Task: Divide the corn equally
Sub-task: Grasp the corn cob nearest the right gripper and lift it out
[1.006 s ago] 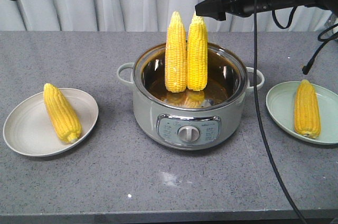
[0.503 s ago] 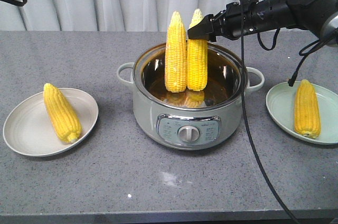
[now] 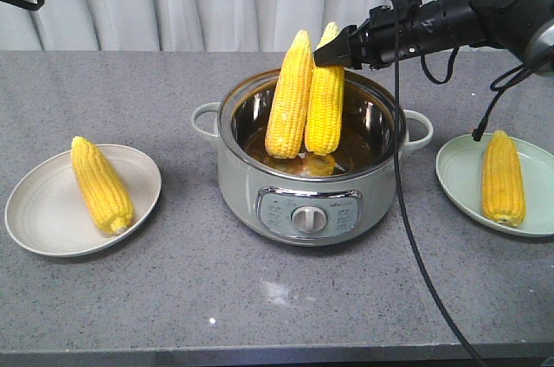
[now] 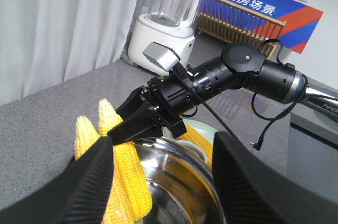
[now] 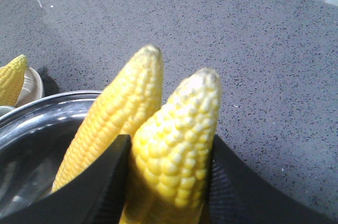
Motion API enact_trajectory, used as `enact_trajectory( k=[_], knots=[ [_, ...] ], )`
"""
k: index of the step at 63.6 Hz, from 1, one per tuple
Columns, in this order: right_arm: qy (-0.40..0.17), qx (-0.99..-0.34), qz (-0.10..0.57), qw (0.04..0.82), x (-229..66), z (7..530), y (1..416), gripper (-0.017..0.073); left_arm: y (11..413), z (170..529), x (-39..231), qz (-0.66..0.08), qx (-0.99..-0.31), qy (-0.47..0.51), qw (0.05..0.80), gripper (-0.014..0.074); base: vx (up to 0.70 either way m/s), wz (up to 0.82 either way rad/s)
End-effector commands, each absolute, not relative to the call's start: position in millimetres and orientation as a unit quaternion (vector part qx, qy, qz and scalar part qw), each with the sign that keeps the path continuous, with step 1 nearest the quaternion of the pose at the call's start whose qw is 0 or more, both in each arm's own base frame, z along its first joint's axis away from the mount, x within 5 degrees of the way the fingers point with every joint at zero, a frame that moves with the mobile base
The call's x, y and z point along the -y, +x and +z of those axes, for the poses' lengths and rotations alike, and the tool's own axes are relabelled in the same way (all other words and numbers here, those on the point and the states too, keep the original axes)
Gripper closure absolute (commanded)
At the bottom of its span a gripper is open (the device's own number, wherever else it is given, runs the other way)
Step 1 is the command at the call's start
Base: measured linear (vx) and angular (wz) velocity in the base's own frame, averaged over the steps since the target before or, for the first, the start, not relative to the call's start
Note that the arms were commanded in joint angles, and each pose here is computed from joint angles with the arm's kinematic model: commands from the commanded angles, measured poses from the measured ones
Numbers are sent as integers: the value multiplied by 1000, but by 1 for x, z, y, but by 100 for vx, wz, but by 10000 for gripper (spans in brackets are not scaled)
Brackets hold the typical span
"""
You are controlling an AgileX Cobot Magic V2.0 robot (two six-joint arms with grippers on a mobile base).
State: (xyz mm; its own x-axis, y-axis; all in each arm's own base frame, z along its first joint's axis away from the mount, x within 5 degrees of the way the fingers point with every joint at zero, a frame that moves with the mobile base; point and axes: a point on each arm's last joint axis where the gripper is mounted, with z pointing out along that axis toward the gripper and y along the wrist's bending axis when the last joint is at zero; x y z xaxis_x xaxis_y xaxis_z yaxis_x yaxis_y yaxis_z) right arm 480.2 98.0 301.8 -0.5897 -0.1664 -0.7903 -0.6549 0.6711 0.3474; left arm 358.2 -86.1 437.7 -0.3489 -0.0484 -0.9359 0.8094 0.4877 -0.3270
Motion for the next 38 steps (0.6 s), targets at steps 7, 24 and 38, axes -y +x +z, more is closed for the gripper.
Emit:
enact_trajectory(
  k=[7, 24, 38],
  knots=[
    [-245, -795, 318, 454, -95, 360, 465, 568, 345, 460, 87, -412, -688, 281, 527, 197, 0, 0],
    [-234, -775, 303, 503, -92, 382, 462, 568, 343, 459, 88, -417, -687, 289, 519, 197, 0, 0],
    [-227, -753, 275, 553, -87, 412, 450, 566, 343, 459, 87, -416, -688, 288, 521, 200, 0, 0]
  ],
)
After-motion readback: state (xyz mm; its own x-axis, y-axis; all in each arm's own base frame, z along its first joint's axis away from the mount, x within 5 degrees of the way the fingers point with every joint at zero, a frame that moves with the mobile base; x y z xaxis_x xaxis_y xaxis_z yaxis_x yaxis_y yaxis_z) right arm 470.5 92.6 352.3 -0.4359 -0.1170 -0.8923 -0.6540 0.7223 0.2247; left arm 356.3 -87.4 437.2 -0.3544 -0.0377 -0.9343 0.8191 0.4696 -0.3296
